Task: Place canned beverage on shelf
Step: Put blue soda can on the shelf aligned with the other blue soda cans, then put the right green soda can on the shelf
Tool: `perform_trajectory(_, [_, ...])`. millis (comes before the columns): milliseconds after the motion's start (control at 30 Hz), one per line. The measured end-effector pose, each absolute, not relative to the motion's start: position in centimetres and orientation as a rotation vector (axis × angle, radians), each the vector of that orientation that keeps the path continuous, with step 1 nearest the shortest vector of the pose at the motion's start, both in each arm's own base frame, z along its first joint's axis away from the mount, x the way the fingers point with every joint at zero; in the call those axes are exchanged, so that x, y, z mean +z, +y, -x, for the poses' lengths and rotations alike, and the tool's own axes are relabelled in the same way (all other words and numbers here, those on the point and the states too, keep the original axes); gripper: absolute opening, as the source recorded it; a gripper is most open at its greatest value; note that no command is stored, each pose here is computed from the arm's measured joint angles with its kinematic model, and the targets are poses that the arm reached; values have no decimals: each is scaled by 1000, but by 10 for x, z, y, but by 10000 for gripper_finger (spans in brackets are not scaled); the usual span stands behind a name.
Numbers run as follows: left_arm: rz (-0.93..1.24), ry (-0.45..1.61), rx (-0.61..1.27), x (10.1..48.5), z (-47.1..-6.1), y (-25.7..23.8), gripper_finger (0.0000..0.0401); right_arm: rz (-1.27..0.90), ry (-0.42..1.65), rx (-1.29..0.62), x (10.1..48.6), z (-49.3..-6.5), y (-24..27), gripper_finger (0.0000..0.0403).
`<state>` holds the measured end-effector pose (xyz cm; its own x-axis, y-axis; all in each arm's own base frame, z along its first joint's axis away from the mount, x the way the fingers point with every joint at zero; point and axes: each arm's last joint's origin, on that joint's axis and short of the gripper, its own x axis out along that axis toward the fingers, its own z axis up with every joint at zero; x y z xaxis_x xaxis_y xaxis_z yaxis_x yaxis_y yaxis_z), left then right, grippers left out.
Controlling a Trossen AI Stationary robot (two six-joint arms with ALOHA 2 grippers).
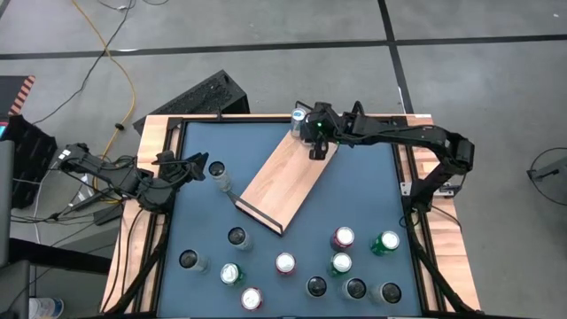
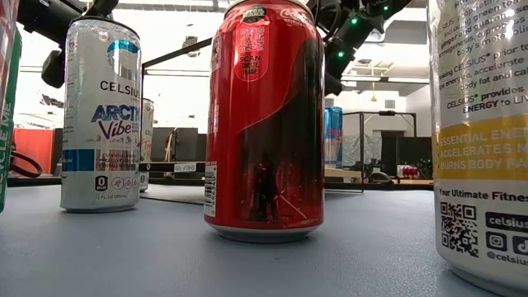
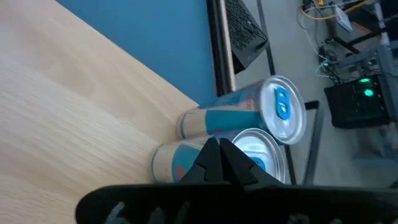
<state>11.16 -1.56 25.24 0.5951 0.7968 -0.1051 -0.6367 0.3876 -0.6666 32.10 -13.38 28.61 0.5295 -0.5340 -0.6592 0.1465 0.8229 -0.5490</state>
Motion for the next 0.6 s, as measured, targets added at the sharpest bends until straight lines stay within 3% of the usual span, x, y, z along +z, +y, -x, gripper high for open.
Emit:
perform_trajectory(367, [726, -247, 925, 252, -111, -16, 194, 475, 904, -401, 293, -321, -124, 0])
perform_trajectory(600, [728, -246, 923, 252, -112, -16, 194, 452, 714, -282, 355, -305, -101, 0])
